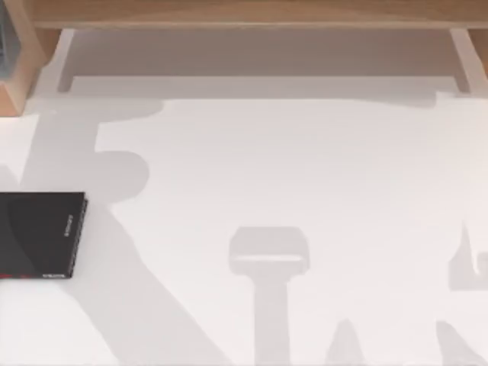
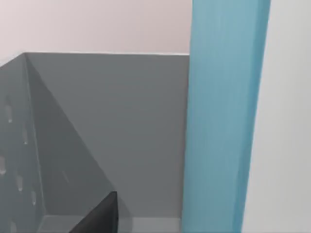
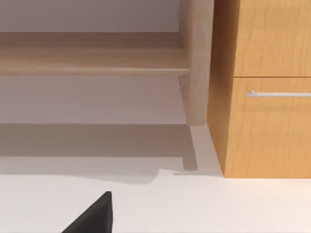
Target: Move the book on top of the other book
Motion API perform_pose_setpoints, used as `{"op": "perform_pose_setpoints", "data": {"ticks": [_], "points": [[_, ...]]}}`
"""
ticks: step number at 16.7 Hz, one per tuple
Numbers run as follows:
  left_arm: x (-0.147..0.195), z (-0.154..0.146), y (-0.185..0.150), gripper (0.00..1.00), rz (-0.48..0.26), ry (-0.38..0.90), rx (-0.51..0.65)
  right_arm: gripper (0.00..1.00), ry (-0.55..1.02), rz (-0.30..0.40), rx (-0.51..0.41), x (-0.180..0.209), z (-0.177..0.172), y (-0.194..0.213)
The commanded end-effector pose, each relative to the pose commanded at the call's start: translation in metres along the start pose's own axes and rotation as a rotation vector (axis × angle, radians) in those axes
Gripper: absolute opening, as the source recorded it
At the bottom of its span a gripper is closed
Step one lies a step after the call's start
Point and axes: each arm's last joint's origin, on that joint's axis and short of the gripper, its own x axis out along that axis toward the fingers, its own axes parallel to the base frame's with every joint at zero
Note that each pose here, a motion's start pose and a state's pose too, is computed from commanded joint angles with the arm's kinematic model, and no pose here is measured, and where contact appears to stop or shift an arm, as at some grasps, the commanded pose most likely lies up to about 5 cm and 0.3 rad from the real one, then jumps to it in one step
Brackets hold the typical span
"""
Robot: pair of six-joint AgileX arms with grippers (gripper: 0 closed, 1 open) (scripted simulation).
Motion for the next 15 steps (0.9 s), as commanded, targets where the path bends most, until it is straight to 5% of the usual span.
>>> {"op": "perform_pose_setpoints", "data": {"ticks": [11, 15], "points": [[0.0, 0.0, 0.0, 0.02, 0.0, 0.0, 0.0, 1.0, 0.0, 0.0, 0.0, 0.0, 0.0, 0.0], [0.0, 0.0, 0.0, 0.0, 0.0, 0.0, 0.0, 1.0, 0.0, 0.0, 0.0, 0.0, 0.0, 0.0]]}}
